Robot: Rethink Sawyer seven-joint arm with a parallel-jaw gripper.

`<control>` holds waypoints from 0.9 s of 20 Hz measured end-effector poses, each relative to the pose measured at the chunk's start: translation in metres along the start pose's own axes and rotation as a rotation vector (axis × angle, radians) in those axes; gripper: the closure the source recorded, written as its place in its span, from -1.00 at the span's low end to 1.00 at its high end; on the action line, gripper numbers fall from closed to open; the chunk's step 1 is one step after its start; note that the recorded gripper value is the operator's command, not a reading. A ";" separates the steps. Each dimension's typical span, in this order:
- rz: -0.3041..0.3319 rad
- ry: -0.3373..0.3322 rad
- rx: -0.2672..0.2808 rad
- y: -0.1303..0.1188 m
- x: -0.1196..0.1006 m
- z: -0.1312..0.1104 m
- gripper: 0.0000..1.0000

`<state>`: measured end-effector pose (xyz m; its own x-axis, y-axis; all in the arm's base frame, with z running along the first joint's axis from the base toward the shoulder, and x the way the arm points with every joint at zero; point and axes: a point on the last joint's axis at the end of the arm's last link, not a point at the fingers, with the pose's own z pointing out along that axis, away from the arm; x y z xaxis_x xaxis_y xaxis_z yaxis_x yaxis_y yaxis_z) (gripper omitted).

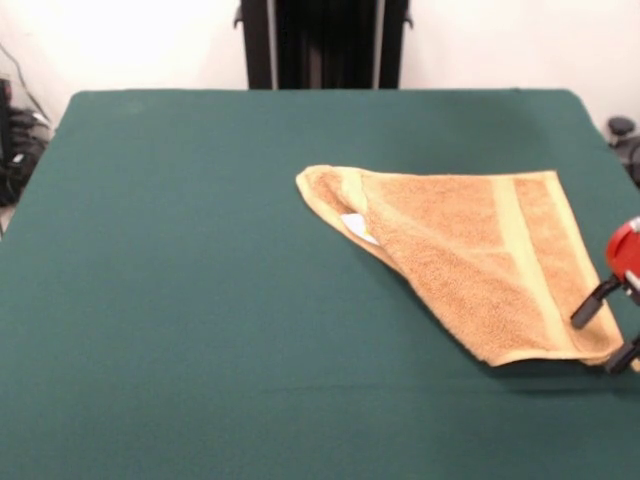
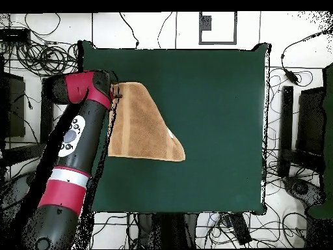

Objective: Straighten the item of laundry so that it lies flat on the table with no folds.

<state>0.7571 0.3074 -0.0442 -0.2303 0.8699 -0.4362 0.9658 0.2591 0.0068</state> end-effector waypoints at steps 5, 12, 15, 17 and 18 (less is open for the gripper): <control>0.036 -0.010 0.001 -0.010 -0.014 -0.039 -1.00; 0.130 0.012 -0.034 -0.028 -0.063 -0.144 -1.00; 0.165 0.036 -0.061 -0.034 -0.092 -0.188 -1.00; 0.186 0.064 -0.085 -0.039 -0.117 -0.222 -1.00; 0.186 0.072 -0.093 -0.041 -0.125 -0.232 -1.00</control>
<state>0.7189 0.2851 0.2192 -0.0599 0.9333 -0.3541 0.9781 0.1258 0.1661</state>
